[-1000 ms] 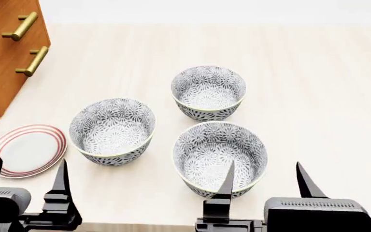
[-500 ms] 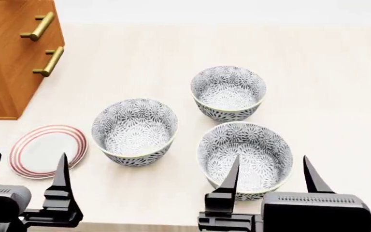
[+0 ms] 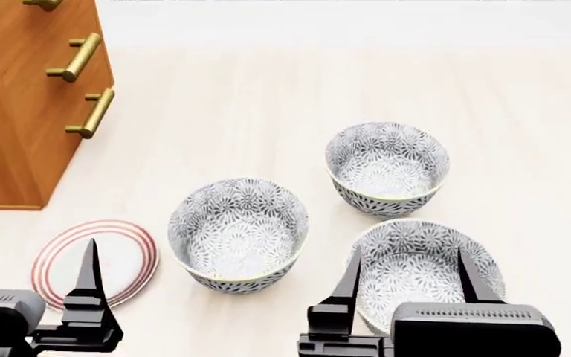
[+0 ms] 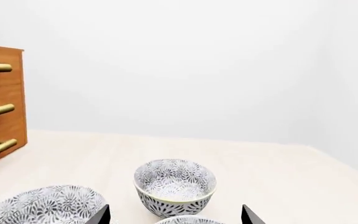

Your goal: Stack the bowl at the front on the bowl in the middle.

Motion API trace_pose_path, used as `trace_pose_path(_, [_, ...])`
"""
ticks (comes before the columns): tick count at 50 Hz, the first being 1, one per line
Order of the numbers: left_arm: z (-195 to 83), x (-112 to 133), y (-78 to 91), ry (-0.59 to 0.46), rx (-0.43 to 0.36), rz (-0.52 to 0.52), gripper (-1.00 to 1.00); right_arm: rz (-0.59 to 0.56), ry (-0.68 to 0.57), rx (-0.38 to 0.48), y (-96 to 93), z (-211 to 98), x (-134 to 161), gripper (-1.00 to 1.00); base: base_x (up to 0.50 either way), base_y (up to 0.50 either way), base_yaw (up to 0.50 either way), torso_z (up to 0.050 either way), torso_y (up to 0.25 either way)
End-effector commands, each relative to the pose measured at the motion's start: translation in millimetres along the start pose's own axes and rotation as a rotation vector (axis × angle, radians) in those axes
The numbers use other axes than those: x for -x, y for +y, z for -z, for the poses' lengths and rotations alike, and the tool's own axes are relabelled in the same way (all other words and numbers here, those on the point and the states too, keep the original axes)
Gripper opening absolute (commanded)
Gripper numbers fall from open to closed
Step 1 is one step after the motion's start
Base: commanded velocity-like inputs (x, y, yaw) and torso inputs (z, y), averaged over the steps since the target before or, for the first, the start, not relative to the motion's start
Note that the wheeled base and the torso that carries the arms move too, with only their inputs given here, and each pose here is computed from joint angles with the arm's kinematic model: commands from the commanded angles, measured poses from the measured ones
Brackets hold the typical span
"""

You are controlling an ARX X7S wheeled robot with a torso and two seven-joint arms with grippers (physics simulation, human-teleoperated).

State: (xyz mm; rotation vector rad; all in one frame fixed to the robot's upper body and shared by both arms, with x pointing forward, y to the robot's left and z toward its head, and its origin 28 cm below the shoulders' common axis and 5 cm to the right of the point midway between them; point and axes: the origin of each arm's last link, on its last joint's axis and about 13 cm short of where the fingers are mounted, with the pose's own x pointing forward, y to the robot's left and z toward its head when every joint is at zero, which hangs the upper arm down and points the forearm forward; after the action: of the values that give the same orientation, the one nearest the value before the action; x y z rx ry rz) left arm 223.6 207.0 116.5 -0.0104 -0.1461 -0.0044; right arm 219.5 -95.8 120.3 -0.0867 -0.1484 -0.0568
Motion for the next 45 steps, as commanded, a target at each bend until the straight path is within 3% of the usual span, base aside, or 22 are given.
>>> trace_pose_path(1, [1,0,0.0,-0.004,-0.009,-0.006,1.00,-0.015,0.003,0.008,1.0,1,1,1.00,0.50,0.00,0.00,0.000,0.000])
trace_pose_path(31, [4,0,-0.2,0.006,-0.020,-0.005,1.00,0.000,0.007,0.015,2.0,4,0,1.00,0.50,0.00,0.00,0.000,0.001])
trace_pose_path(42, [4,1,-0.7,0.006,-0.016,-0.004,1.00,0.072,0.015,0.024,-0.5,-1,-5,1.00,0.00,0.00,0.00,0.000,0.000])
trace_pose_path(45, [3,1,-0.6,0.007,-0.016,-0.011,1.00,0.067,0.038,-0.017,-6.2,-14,-9,1.00,0.00,0.00,0.00,0.000,0.000])
